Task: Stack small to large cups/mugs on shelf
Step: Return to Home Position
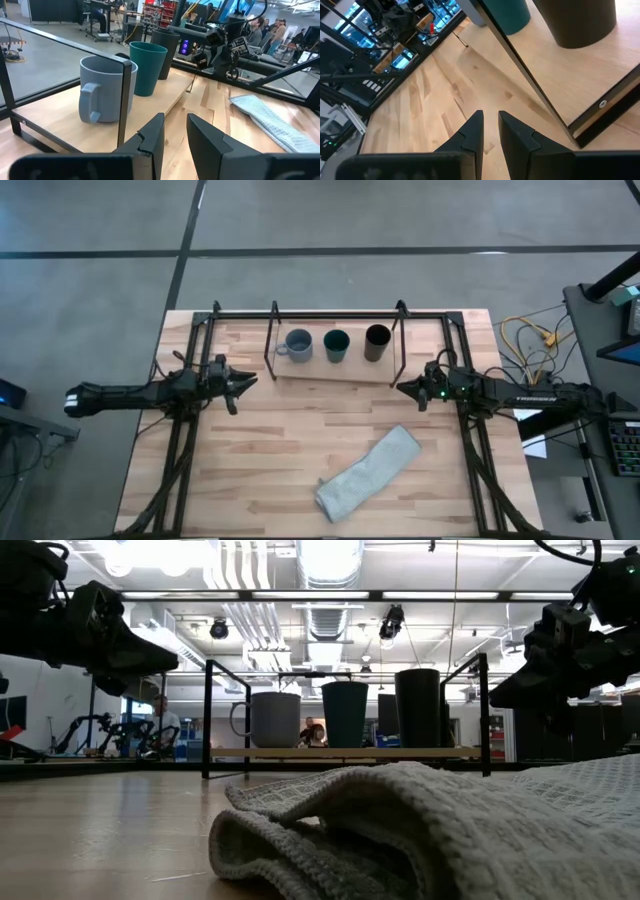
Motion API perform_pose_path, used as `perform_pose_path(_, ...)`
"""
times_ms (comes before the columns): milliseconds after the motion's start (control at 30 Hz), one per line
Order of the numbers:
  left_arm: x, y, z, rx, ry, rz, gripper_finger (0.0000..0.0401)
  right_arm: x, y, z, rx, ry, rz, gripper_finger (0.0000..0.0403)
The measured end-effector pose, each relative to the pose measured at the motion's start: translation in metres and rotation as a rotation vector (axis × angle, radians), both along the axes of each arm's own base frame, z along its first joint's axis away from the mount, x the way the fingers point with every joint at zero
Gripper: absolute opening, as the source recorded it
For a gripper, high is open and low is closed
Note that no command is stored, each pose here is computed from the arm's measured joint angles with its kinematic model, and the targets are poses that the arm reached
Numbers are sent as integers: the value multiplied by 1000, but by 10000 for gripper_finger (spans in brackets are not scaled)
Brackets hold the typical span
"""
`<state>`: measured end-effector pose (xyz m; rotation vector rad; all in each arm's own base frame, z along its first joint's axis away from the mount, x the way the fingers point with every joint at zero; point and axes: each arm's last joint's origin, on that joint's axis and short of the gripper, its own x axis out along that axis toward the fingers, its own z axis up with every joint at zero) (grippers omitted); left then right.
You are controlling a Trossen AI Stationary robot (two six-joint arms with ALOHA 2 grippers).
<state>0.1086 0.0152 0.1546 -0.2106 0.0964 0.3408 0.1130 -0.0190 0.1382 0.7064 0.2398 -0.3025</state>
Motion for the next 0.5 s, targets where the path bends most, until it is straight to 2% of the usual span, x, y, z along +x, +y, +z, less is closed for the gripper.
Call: perform_pose_path(500,1,0,1,1,-6,0,68,-1,0,2,-5,-25,1,54)
